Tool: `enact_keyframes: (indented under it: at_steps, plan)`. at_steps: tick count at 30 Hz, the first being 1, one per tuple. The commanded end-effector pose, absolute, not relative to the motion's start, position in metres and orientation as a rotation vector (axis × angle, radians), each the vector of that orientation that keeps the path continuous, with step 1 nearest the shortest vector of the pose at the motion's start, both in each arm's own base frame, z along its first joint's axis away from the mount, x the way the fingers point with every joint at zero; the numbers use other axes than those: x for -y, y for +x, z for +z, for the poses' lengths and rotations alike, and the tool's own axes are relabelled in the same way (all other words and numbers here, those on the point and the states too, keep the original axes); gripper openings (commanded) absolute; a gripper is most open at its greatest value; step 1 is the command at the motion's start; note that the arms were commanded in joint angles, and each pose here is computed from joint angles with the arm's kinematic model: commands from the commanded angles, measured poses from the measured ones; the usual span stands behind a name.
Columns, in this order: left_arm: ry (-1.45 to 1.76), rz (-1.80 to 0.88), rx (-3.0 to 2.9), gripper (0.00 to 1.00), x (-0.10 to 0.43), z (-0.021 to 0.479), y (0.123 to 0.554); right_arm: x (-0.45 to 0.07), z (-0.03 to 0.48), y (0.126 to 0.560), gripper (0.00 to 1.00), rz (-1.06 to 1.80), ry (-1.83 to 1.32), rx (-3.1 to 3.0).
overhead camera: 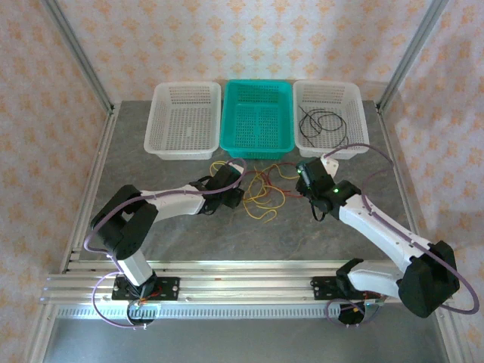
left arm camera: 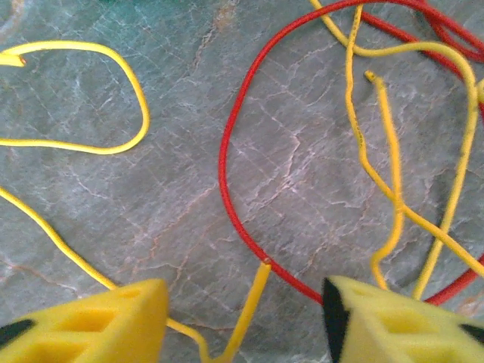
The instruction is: Untangle the cables
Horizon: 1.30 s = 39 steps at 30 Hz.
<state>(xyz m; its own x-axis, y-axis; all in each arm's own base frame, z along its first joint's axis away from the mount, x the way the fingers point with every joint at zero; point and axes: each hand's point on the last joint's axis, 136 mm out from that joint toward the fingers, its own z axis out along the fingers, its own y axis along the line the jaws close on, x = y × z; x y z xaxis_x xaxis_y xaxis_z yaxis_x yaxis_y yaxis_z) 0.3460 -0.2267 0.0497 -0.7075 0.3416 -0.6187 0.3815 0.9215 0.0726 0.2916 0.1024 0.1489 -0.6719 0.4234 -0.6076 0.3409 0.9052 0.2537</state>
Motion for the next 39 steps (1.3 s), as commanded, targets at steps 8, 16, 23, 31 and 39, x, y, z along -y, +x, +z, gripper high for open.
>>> enact_keyframes:
  at_steps: [8, 16, 23, 31, 39]
  plan:
    - [0.394, 0.085, -2.378, 0.2, 0.207, 0.069, 0.358, -0.096, 0.166, 0.293, 0.38, 0.173, 0.538, -2.292]
    - [0.231, -0.011, -2.343, 0.0, 0.201, 0.104, 0.349, -0.1, 0.199, 0.295, 0.36, 0.236, 0.444, -2.215]
    - [0.128, -0.197, -2.338, 0.0, 0.199, 0.138, 0.319, -0.109, 0.243, 0.295, 0.36, 0.332, 0.313, -2.107]
    - [0.068, -0.476, -2.158, 0.0, 0.216, 0.222, 0.313, -0.128, 0.283, 0.302, 0.47, 0.481, 0.249, -1.992]
    - [0.104, -0.555, -2.028, 0.0, 0.244, 0.282, 0.341, -0.14, 0.314, 0.319, 0.58, 0.57, 0.273, -1.886]
